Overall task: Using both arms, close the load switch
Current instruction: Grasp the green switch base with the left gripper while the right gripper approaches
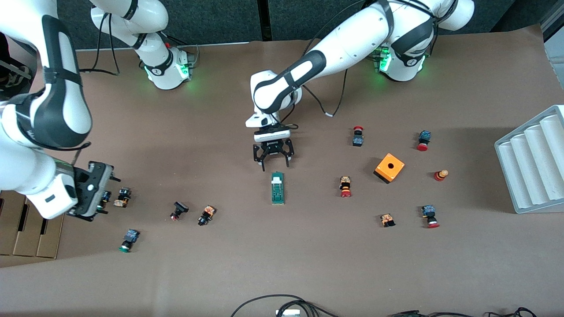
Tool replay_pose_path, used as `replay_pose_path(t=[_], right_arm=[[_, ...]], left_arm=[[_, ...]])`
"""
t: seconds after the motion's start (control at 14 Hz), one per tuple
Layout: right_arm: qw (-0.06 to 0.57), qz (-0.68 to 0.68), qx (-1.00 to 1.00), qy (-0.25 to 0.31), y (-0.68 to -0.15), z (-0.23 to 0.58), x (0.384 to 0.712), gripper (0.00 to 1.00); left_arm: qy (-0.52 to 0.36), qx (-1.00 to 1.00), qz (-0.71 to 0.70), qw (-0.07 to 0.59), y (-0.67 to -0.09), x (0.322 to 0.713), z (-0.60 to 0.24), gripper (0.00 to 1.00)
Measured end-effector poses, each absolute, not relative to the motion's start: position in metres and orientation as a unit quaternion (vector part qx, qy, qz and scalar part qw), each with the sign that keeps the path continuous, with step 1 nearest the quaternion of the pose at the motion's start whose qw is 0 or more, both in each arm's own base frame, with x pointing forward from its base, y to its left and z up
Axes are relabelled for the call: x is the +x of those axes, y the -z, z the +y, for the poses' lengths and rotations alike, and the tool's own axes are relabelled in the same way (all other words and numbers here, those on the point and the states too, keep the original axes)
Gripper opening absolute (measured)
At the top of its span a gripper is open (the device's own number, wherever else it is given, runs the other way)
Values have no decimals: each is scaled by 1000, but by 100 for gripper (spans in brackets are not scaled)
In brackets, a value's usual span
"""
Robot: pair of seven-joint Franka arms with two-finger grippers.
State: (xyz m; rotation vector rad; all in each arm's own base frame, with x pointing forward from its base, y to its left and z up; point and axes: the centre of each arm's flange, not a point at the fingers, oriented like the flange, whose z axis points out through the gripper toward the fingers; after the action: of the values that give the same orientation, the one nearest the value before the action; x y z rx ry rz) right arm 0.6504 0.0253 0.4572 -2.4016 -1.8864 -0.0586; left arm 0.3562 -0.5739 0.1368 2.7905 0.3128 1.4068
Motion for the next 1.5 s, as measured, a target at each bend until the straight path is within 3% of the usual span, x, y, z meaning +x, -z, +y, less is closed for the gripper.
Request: replay_pose_path(t=[0.28,0.36,0.64,1.0,1.14,1.28,1.5], right_arm=[[44,-625,-779,19,-446,34,658,100],[44,-629,-776,20,-444,41,659,100],[61,-646,-760,36,-436,96,661,100],[85,-645,-759,29,-390,118,668,100],[77,-654,-751,44,-379,144,672,100],[65,-654,-751,62,-369,185,671,100],[65,-647,-756,73,-348,230,666,99]], left_arm=[[-460,883,89,2,-123,354,-572,93],[-468,880,84,0,-119,352,-573,85],[-504,860,81,14,-89,348,-566,77],[-510,856,80,16,-88,347,-568,68],[-519,852,75,10,-85,343,-568,54],[-525,848,70,7,-83,340,-569,48],[-527,847,68,6,-83,340,-568,48]])
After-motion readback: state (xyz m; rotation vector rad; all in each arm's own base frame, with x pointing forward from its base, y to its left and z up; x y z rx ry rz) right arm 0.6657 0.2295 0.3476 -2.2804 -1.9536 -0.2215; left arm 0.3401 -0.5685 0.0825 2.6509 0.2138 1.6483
